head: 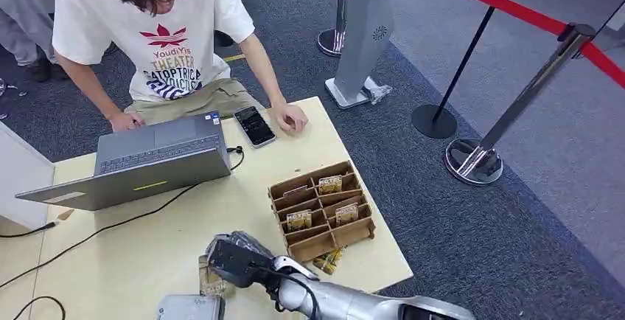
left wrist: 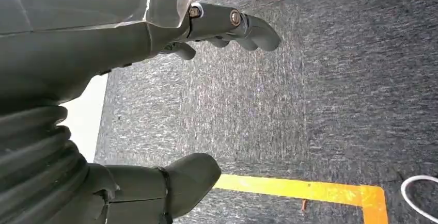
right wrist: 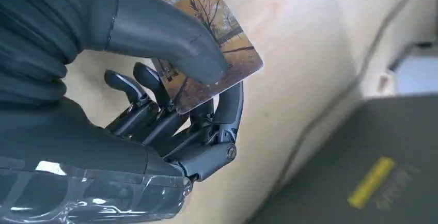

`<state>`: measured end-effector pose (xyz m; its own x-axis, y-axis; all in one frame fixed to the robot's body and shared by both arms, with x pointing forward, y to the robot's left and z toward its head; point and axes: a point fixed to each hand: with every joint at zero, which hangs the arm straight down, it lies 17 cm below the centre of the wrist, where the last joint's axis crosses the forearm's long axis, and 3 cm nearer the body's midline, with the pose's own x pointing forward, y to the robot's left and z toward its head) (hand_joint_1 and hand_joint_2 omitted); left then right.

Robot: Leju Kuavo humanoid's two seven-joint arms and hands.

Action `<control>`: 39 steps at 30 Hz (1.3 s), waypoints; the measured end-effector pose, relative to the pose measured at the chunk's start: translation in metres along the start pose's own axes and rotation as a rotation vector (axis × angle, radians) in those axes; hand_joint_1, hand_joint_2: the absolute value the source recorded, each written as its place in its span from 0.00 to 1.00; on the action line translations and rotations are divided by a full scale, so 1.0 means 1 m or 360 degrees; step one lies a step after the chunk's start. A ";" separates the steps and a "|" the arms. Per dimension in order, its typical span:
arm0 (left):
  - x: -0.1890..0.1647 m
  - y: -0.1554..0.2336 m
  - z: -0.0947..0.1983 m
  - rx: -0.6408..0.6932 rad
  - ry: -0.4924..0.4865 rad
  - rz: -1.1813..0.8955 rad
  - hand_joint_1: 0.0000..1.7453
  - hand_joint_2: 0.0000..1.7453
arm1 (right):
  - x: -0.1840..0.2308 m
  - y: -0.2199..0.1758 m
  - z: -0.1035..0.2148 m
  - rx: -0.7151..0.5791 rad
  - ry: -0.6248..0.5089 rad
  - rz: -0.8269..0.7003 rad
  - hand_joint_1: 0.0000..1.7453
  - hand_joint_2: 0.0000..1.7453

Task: Pass the card to the sensor for recognition and then transmit it.

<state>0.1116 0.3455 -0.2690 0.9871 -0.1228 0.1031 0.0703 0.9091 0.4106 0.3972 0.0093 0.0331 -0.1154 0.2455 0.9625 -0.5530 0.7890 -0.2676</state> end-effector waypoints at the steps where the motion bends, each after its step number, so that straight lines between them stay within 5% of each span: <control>1: 0.000 0.000 0.000 0.0000 0.0000 0.0001 0.00 1.00 | 0.006 -0.003 0.000 -0.0013 -0.0032 -0.0006 1.00 1.00; 9: -0.009 0.000 -0.001 0.0005 0.0023 0.0061 0.00 1.00 | 0.124 -0.060 0.000 -0.0238 -0.0522 -0.0108 1.00 1.00; 20: -0.029 0.000 -0.001 0.0012 0.0067 0.0123 0.00 1.00 | 0.233 -0.112 0.035 -0.0444 -0.1035 -0.0082 1.00 1.00; 31: -0.030 -0.001 -0.001 0.0011 0.0071 0.0134 0.00 1.00 | 0.264 -0.126 0.044 -0.0501 -0.1163 -0.0040 1.00 1.00; 39: -0.031 -0.002 -0.001 0.0006 0.0081 0.0118 0.00 1.00 | 0.292 -0.156 0.007 -0.0623 -0.1139 0.0139 1.00 1.00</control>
<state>0.0806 0.3475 -0.2737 0.9956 -0.0347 0.0876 -0.0040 0.9135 0.4068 0.4441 -0.0457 0.3558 -0.7166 0.0011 0.6975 -0.2047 0.9556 -0.2118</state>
